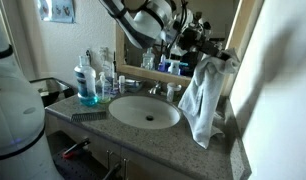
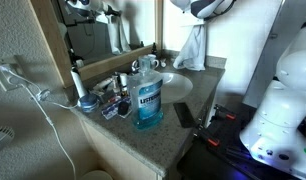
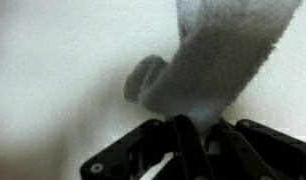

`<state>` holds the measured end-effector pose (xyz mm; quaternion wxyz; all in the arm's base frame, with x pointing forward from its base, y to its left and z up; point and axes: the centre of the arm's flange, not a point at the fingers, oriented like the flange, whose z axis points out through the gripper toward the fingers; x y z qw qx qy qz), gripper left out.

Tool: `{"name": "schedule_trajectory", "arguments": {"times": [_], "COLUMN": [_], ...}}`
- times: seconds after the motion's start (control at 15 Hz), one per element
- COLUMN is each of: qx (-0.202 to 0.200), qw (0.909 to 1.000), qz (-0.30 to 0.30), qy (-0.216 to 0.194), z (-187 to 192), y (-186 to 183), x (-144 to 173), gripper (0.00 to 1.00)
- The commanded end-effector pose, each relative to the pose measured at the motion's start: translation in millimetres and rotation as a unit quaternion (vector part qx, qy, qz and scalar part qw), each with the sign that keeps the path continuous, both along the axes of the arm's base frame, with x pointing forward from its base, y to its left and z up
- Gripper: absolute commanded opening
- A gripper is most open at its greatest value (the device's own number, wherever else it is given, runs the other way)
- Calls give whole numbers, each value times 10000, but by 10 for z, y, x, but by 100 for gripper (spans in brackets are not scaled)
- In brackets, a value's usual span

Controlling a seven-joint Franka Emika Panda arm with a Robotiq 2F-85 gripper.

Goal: Put the towel on the countertop

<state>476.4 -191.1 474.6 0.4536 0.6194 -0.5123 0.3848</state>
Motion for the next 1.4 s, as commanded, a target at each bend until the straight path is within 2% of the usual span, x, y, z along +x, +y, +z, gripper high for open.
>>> {"name": "schedule_trajectory", "arguments": {"times": [0.0,0.47,1.0,1.07,1.33], "qx": [27,518,1082,1146,1328], "qw": [10000,9974,9920,9913,9897], "qz": [-20,-70,-115,-114,-233], "qy": [71,501,643,644,486], "z": [-479,-1290,-2027,-2065,-1969], "y": [-153,-264,-297,-298,-301], "x": [-229,-361,-384,-374,-332], "gripper": [8,8,8,30,58]}}
